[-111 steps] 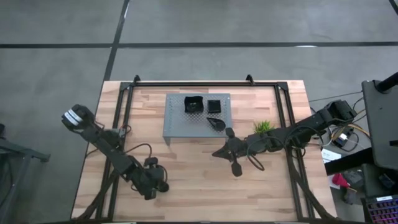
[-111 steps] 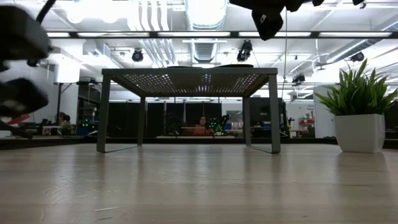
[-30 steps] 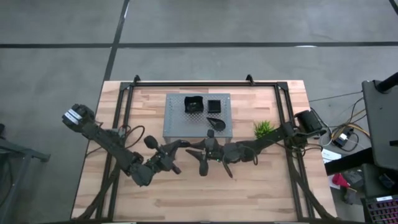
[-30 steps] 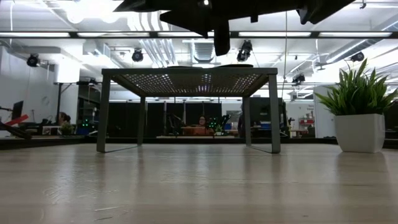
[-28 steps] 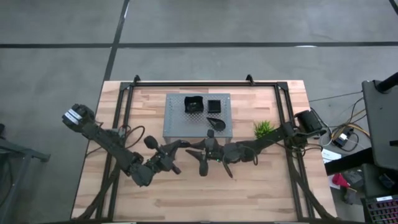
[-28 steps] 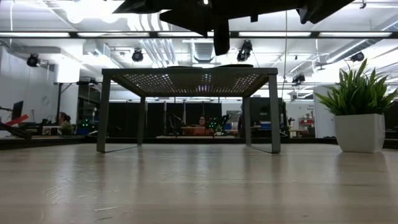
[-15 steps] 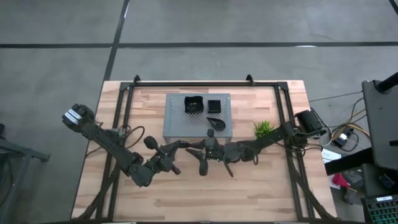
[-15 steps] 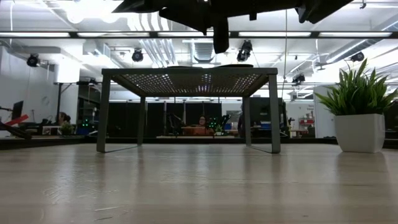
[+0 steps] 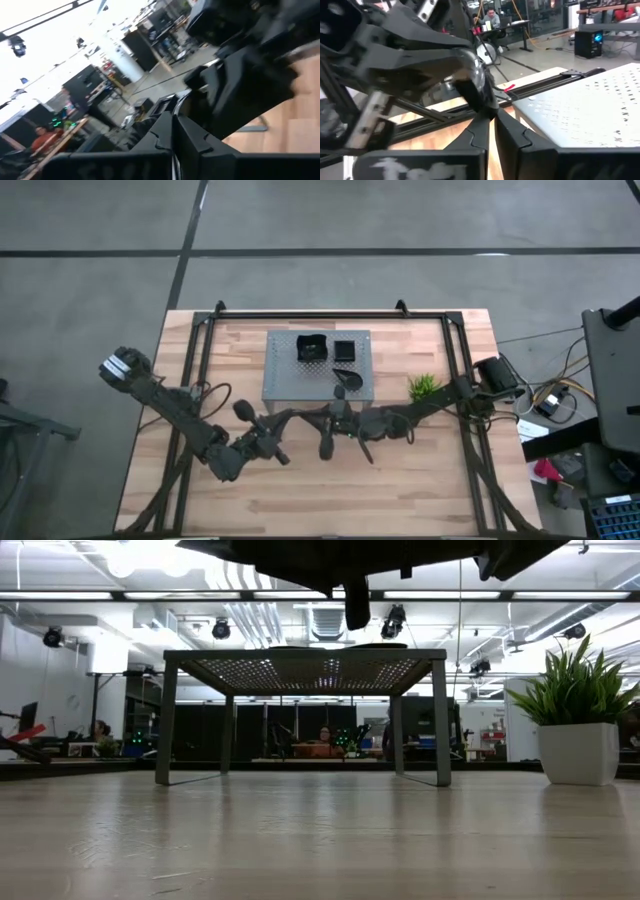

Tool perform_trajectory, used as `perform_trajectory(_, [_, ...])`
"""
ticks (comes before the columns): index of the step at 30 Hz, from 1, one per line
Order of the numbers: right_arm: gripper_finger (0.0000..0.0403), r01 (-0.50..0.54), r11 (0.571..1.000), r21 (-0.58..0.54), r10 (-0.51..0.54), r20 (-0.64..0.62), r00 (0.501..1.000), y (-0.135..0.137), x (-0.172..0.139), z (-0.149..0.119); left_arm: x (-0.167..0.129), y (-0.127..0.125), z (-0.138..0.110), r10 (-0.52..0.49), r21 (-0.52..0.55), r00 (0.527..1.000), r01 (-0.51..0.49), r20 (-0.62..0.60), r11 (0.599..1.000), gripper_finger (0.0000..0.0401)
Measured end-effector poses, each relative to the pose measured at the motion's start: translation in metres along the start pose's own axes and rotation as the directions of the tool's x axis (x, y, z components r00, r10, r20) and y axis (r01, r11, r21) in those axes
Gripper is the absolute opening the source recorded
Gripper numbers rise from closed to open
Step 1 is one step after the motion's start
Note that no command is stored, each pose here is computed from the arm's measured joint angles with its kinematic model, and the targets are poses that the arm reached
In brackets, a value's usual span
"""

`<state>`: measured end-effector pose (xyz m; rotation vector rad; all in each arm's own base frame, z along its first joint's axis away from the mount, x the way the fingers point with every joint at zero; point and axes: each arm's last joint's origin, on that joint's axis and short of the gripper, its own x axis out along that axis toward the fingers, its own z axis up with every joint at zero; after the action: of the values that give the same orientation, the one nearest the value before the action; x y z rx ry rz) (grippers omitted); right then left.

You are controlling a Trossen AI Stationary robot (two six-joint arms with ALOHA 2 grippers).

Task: Pick & Place Mini shaped plates
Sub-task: Stack the drop-shaped plate on top of the drop-shaped plate on the shelf

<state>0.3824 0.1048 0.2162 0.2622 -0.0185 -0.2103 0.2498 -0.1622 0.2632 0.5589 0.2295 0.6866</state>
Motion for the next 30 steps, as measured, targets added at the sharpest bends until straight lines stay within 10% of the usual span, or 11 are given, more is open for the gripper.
perform_trajectory(21, [0.0008,0.086,0.988,-0.13,-0.109,-0.185,0.977,-0.013,-0.039,0.06,-0.001,-0.002,0.005,-0.104,-0.118,0.993,0.111,0.062,0.987,0.0152])
perform_trajectory(30, [0.0008,0.176,0.96,-0.217,-0.259,-0.453,0.853,-0.031,-0.066,0.105,-0.002,-0.003,0.004,-0.131,-0.213,0.989,0.144,0.076,0.966,0.0158])
